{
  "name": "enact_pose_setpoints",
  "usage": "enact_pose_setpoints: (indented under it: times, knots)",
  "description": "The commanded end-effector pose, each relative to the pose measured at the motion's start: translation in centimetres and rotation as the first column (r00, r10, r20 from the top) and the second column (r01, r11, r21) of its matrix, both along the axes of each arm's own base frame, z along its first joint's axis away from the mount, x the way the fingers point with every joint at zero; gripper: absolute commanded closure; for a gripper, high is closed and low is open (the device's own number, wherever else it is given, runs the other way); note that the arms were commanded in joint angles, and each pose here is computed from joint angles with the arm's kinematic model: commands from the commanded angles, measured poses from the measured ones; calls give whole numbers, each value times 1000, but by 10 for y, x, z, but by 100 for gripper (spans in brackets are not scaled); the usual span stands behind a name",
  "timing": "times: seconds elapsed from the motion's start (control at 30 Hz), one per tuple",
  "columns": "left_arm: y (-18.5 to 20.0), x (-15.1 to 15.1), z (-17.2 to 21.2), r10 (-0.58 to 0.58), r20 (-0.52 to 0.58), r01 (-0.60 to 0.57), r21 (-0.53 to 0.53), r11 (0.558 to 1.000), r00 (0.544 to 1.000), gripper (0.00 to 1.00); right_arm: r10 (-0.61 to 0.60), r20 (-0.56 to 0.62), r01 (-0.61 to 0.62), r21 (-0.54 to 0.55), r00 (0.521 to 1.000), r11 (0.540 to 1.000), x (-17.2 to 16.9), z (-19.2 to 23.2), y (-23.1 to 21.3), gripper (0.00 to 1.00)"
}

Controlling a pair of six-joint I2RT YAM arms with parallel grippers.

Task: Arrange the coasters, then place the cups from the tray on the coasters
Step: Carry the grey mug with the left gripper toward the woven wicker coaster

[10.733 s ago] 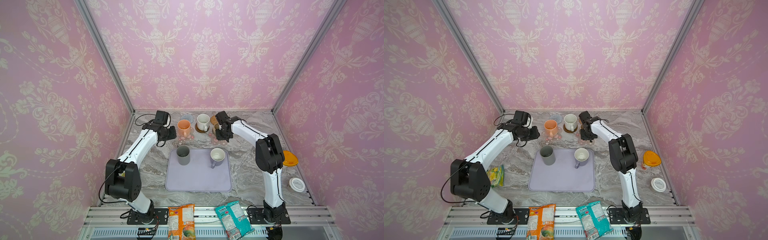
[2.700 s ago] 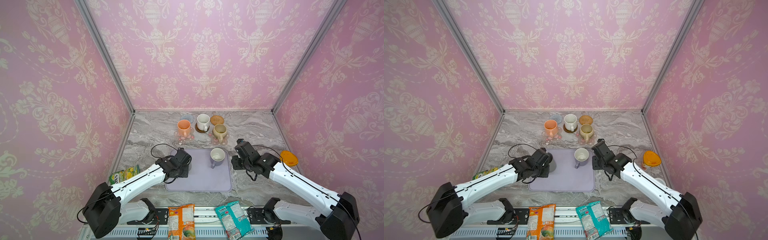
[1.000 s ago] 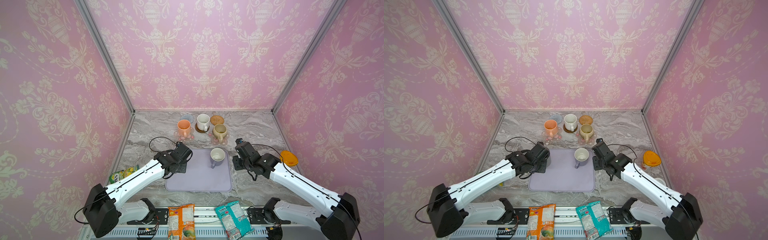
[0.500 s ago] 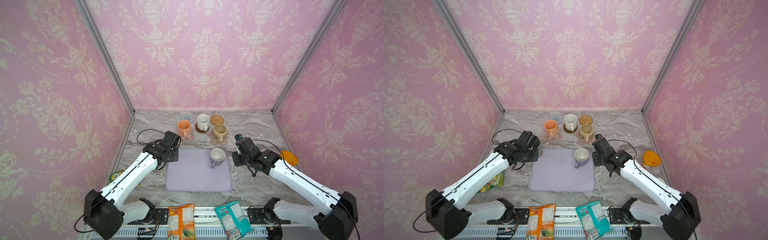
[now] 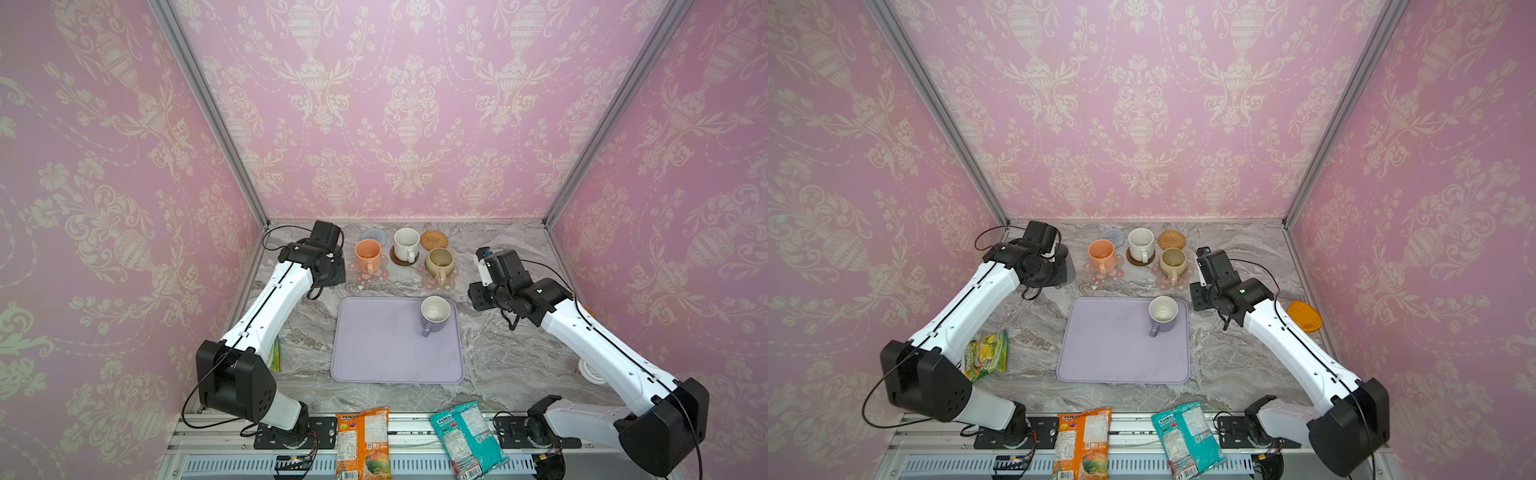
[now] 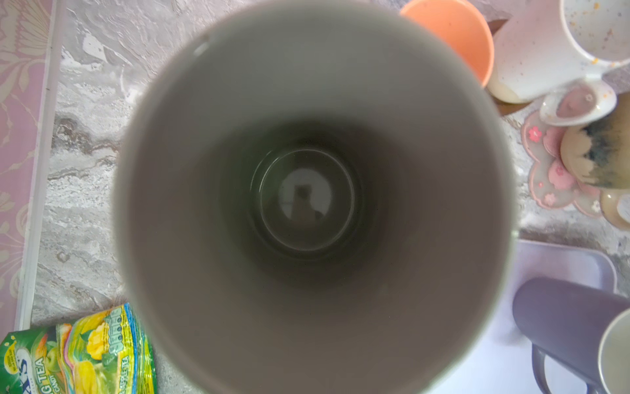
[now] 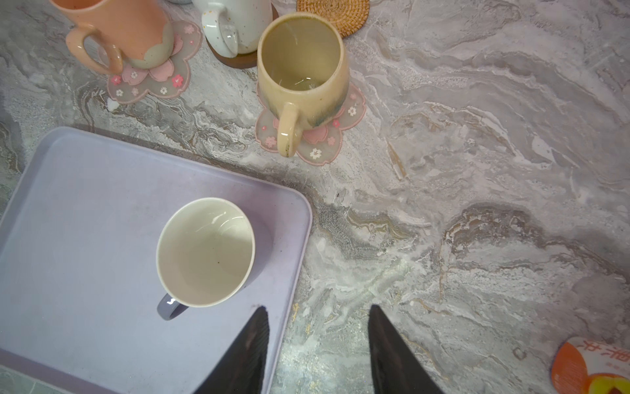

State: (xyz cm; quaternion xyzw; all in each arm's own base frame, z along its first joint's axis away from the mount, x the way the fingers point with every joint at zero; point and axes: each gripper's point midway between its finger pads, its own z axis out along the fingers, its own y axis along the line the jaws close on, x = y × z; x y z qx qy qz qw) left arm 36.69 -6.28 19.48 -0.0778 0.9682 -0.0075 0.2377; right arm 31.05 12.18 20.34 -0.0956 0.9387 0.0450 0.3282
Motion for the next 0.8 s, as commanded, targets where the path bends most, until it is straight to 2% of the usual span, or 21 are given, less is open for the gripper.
enact_pose_setpoints:
  times: [0.0, 0.13, 0.4, 0.77]
  knots:
    - [4, 38, 21, -16, 82, 15, 12, 1000, 997, 100, 42, -24, -43, -21, 999, 999, -8, 7, -5, 51]
    - [10, 72, 15, -23, 67, 20, 41, 999, 998, 100, 2, -33, -3, -25, 999, 1000, -19, 6, -16, 51]
    - [21, 121, 5, -40, 47, 37, 60, 998, 998, 100, -127, -4, 127, 75, 992, 989, -43, 2, -31, 48]
    - [16, 184, -7, -65, 87, 63, 19, 998, 994, 100, -205, 6, 203, 120, 979, 972, -24, 17, -27, 48]
